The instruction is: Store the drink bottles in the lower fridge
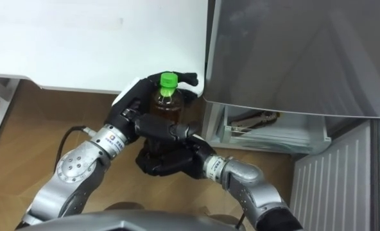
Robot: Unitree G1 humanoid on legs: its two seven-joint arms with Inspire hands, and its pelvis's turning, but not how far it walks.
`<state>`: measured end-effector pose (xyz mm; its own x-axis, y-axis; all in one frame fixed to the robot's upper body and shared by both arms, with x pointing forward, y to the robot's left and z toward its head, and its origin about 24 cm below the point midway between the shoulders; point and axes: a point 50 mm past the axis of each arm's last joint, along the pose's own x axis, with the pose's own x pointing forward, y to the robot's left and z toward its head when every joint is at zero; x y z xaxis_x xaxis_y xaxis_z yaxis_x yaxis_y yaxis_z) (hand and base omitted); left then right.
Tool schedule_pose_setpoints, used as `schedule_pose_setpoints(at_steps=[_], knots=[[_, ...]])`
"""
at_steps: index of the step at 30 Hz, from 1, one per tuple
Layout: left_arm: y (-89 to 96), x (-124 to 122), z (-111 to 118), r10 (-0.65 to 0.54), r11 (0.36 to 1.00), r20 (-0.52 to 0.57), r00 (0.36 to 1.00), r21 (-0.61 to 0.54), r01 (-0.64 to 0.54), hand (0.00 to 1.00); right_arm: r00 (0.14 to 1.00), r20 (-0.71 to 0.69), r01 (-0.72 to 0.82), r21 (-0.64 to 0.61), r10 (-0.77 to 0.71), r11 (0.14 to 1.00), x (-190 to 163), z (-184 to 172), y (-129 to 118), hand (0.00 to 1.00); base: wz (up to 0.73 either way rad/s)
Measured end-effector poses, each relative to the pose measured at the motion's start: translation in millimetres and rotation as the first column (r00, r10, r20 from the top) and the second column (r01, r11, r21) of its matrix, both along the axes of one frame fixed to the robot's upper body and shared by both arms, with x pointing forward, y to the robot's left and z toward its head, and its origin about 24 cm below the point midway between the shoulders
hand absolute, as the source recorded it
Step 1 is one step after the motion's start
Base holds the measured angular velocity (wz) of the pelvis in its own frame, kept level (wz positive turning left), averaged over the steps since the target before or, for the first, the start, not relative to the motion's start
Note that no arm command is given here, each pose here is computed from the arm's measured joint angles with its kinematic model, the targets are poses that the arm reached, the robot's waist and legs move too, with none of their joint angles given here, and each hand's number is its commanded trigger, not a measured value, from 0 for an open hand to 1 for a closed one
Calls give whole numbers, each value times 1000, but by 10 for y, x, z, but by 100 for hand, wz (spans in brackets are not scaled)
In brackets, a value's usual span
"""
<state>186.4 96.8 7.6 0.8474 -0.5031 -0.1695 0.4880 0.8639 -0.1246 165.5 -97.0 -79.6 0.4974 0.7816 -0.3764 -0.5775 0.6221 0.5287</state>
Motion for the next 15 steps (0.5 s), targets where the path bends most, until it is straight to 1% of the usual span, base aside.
schedule_pose_setpoints(at_steps=[15], knots=[[-6, -1, 5, -2, 1000, 5, 1000, -2, 2, 0, 1000, -4, -1, 6, 1, 1000, -5, -1, 9, 100, 0]])
